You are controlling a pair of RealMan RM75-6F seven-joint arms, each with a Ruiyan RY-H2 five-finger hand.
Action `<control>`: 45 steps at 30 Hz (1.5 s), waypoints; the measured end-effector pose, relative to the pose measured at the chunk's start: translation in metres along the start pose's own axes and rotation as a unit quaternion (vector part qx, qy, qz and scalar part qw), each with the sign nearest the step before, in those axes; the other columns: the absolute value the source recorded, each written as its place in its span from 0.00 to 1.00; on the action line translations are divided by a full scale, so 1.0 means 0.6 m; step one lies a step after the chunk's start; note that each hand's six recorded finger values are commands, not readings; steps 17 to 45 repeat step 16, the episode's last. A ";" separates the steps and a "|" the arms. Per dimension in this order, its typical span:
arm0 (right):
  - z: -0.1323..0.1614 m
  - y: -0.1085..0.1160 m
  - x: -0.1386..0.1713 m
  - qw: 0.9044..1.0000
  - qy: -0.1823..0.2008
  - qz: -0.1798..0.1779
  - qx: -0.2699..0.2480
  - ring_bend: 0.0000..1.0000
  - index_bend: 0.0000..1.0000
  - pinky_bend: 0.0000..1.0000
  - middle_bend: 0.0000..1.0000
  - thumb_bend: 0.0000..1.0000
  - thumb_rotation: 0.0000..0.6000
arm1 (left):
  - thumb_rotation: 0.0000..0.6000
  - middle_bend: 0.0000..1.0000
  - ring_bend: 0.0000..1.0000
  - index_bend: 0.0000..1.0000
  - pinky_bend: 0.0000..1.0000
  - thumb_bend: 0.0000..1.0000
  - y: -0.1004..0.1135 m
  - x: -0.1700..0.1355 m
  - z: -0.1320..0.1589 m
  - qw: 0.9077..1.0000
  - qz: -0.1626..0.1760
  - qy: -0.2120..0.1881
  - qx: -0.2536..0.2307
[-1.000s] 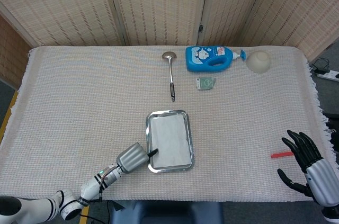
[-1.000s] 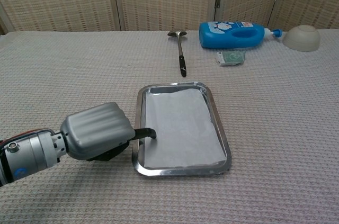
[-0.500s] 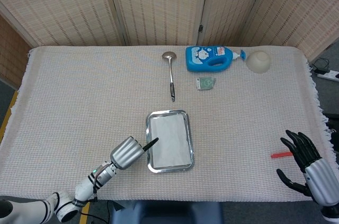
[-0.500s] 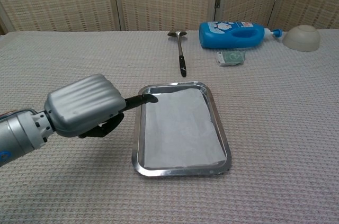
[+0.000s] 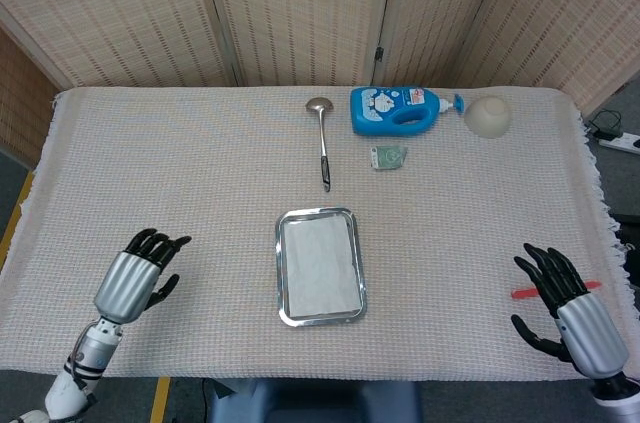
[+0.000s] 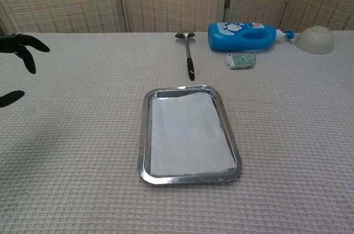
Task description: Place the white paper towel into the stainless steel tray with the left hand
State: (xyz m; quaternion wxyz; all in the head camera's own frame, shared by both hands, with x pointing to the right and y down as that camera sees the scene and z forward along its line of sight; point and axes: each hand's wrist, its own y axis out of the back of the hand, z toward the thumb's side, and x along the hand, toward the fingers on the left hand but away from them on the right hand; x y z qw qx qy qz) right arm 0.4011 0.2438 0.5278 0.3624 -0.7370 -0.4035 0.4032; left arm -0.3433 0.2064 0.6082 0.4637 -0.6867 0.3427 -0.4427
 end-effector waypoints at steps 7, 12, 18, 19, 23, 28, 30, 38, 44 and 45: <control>-0.017 -0.023 -0.014 0.999 -0.025 0.017 0.015 0.00 0.00 0.00 0.00 0.41 1.00 | 1.00 0.14 0.02 0.12 0.00 0.24 0.040 -0.105 -0.113 0.990 0.012 0.132 -0.053; -0.022 -0.033 -0.022 0.999 -0.034 0.018 0.031 0.00 0.00 0.00 0.00 0.41 1.00 | 1.00 0.12 0.00 0.11 0.00 0.23 0.048 -0.116 -0.118 0.990 0.008 0.139 -0.023; -0.026 -0.038 -0.025 0.998 -0.040 0.022 0.034 0.00 0.00 0.00 0.00 0.41 1.00 | 1.00 0.12 0.00 0.12 0.00 0.23 0.051 -0.115 -0.114 0.991 0.014 0.133 -0.013; -0.026 -0.038 -0.025 0.998 -0.040 0.022 0.034 0.00 0.00 0.00 0.00 0.41 1.00 | 1.00 0.12 0.00 0.12 0.00 0.23 0.051 -0.115 -0.114 0.991 0.014 0.133 -0.013; -0.026 -0.038 -0.025 0.998 -0.040 0.022 0.034 0.00 0.00 0.00 0.00 0.41 1.00 | 1.00 0.12 0.00 0.12 0.00 0.23 0.051 -0.115 -0.114 0.991 0.014 0.133 -0.013; -0.026 -0.038 -0.025 0.998 -0.040 0.022 0.034 0.00 0.00 0.00 0.00 0.41 1.00 | 1.00 0.12 0.00 0.12 0.00 0.23 0.051 -0.115 -0.114 0.991 0.014 0.133 -0.013; -0.026 -0.038 -0.025 0.998 -0.040 0.022 0.034 0.00 0.00 0.00 0.00 0.41 1.00 | 1.00 0.12 0.00 0.12 0.00 0.23 0.051 -0.115 -0.114 0.991 0.014 0.133 -0.013; -0.026 -0.038 -0.025 0.998 -0.040 0.022 0.034 0.00 0.00 0.00 0.00 0.41 1.00 | 1.00 0.12 0.00 0.12 0.00 0.23 0.051 -0.115 -0.114 0.991 0.014 0.133 -0.013; -0.026 -0.038 -0.025 0.998 -0.040 0.022 0.034 0.00 0.00 0.00 0.00 0.41 1.00 | 1.00 0.12 0.00 0.12 0.00 0.23 0.051 -0.115 -0.114 0.991 0.014 0.133 -0.013; -0.026 -0.038 -0.025 0.998 -0.040 0.022 0.034 0.00 0.00 0.00 0.00 0.41 1.00 | 1.00 0.12 0.00 0.12 0.00 0.23 0.051 -0.115 -0.114 0.991 0.014 0.133 -0.013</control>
